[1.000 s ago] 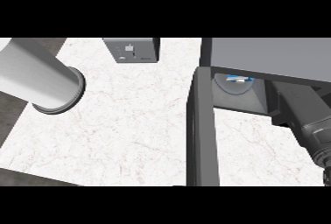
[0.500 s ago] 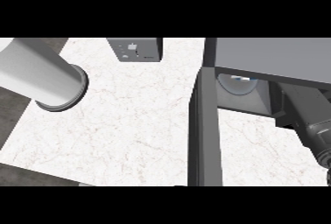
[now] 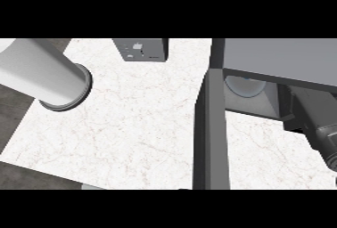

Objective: Pick up the milk, place it into the microwave and close the microwave

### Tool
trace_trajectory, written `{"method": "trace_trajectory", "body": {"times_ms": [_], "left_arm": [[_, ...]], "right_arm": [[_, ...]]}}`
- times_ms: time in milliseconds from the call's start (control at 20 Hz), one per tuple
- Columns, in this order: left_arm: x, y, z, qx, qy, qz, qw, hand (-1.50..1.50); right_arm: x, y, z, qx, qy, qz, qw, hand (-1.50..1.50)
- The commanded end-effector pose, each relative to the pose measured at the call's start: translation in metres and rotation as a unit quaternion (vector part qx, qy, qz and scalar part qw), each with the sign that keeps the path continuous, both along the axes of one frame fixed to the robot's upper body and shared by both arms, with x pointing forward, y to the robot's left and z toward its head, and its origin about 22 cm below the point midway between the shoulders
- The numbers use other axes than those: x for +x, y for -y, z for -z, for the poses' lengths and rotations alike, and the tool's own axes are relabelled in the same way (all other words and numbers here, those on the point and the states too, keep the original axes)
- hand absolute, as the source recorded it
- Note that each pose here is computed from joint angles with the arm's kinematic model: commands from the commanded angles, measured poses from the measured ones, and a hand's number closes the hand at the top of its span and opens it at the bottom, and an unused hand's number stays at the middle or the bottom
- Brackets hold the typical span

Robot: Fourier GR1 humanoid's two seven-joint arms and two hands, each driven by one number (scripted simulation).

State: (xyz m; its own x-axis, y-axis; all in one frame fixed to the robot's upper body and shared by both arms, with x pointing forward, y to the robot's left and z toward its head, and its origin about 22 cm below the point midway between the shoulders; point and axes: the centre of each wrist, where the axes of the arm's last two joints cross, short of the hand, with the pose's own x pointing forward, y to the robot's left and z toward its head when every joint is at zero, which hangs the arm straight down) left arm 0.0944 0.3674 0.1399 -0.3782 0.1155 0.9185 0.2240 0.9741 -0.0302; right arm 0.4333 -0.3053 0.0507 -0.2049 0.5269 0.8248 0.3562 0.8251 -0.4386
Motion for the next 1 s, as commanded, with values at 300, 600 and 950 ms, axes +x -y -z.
{"method": "trace_trajectory", "body": {"times_ms": [300, 600, 950], "left_arm": [[0.008, -0.001, 0.000, 0.011, -0.006, 0.006, 0.9999, -1.50], [0.012, 0.002, 0.000, 0.021, -0.015, 0.018, 0.9995, -1.50], [0.018, 0.002, 0.005, 0.017, -0.023, 0.018, 0.9994, -1.50]], "right_arm": [[0.017, -0.035, -0.021, 0.033, 0.025, -0.083, 0.996, -1.50], [0.022, -0.052, -0.027, -0.021, -0.033, -0.082, 0.996, -1.50], [0.028, -0.096, -0.031, 0.006, -0.026, -0.071, 0.997, -1.50]]}}
